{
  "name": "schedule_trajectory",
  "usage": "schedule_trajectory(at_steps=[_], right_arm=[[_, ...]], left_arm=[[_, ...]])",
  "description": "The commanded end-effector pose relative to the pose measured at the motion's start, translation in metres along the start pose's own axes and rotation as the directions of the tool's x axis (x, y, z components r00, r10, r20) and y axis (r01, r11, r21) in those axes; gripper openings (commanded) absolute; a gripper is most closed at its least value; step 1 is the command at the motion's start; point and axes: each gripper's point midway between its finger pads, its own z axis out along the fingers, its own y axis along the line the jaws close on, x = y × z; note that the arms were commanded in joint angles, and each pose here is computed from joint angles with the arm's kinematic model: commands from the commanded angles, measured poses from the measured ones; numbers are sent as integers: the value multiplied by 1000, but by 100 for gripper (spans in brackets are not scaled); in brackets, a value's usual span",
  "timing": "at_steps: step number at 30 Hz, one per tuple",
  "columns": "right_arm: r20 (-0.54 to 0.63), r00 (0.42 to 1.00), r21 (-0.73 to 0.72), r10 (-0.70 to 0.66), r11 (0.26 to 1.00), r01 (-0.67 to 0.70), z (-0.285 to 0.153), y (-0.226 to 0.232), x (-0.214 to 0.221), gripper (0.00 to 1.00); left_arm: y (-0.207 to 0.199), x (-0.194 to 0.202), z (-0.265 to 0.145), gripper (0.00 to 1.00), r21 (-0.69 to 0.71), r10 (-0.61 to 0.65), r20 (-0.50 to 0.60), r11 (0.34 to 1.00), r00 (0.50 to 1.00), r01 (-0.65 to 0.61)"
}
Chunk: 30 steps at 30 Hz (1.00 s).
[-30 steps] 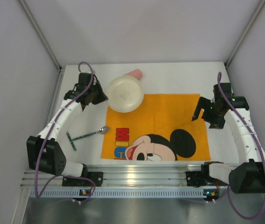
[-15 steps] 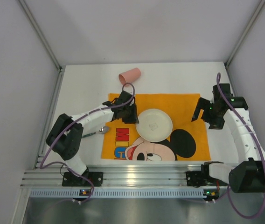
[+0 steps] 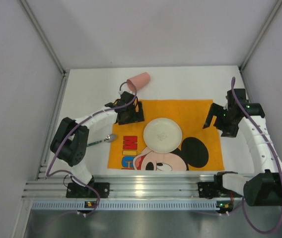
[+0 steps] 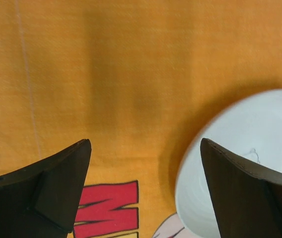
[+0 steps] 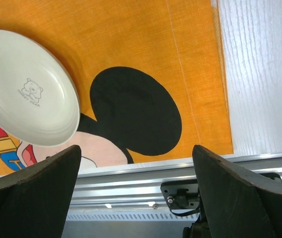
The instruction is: Set the dinner table for one person
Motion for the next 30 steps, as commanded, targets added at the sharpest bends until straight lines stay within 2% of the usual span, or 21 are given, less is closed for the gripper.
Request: schedule_trajectory(at_steps=[1,4,6,11,18,22,24,27,30], right_arm=[[44,999,-76,-15,997,18,-9,21,-17,94],[84,996,-145,-37,988,49,-21,45,-44,95],[67,996,-162,-56,985,66,-18,57,-53,95],[76,994,-191,-75,978,89,-28,79,-69,95],[59,996,-180,-70,981,79,-22,73,-53,95],[57,997,-172,-57,983,66,-18,67,-42,95],[58,997,-171,-56,983,65,-17,63,-36,95],[57,997,-164,-51,985,60,-17,57,-28,95],[59,997,-160,-47,985,56,-19,52,-20,95]], left_arm=[[27,-25,13,95,-45,-58,37,997,998,60],[49,-20,21,93,-36,-114,13,993,993,114],[58,-18,20,93,-35,-128,9,991,992,128],[99,1,24,93,-99,-165,-18,982,986,163],[144,22,14,93,-190,-199,-38,963,979,189],[155,23,5,93,-208,-203,-34,959,979,192],[153,14,-4,93,-207,-193,-8,960,981,187],[137,-25,-27,93,-159,-182,83,968,980,193],[102,-89,-56,94,-23,-192,219,979,957,202]])
